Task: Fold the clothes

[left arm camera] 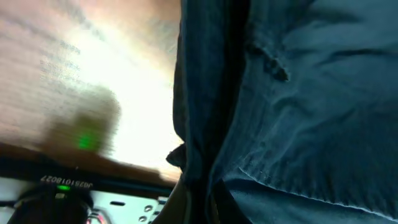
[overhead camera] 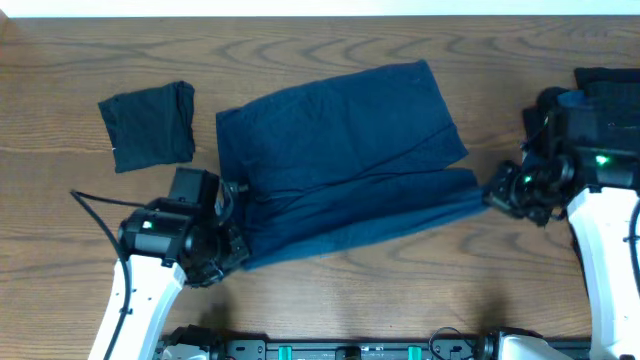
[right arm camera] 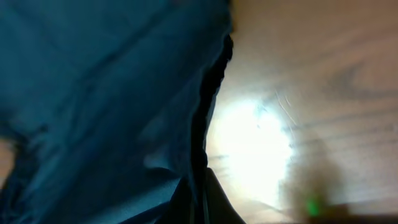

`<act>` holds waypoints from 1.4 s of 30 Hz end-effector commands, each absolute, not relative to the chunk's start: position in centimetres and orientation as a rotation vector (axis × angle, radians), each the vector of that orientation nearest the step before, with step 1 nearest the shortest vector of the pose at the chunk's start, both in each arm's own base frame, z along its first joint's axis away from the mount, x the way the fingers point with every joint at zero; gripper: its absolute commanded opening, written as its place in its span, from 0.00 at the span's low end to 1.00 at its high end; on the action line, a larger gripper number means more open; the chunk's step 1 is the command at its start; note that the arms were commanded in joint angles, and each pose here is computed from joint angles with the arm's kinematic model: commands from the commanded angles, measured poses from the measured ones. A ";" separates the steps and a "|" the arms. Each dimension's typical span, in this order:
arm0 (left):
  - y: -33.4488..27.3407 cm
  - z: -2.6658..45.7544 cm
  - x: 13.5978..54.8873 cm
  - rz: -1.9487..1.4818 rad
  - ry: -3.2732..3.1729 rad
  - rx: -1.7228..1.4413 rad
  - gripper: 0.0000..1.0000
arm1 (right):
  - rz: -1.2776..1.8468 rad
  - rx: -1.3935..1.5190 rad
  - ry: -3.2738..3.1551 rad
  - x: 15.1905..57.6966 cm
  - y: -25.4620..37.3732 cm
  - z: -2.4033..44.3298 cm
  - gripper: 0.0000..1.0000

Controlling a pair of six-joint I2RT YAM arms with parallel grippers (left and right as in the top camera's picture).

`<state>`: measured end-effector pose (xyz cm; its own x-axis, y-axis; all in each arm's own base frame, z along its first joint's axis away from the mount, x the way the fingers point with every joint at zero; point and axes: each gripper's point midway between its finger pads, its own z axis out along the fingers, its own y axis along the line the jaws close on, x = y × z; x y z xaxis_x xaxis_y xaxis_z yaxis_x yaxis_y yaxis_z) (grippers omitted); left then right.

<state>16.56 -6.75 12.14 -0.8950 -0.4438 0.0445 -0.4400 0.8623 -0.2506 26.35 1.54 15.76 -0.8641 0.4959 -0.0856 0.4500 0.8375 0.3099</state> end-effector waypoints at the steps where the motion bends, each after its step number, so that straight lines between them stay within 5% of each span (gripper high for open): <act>1: -5.7 14.3 18.4 -0.324 2.928 -0.683 0.06 | 0.359 0.672 2.738 28.4 0.4 19.0 0.01; 17: -3.3 17.1 28.7 -0.151 2.592 -0.669 0.06 | 0.421 0.430 2.438 38.1 2.8 22.7 0.01; 42: 0.1 7.4 38.5 0.064 2.526 -0.826 0.06 | 0.431 0.052 2.330 52.4 10.0 9.8 0.01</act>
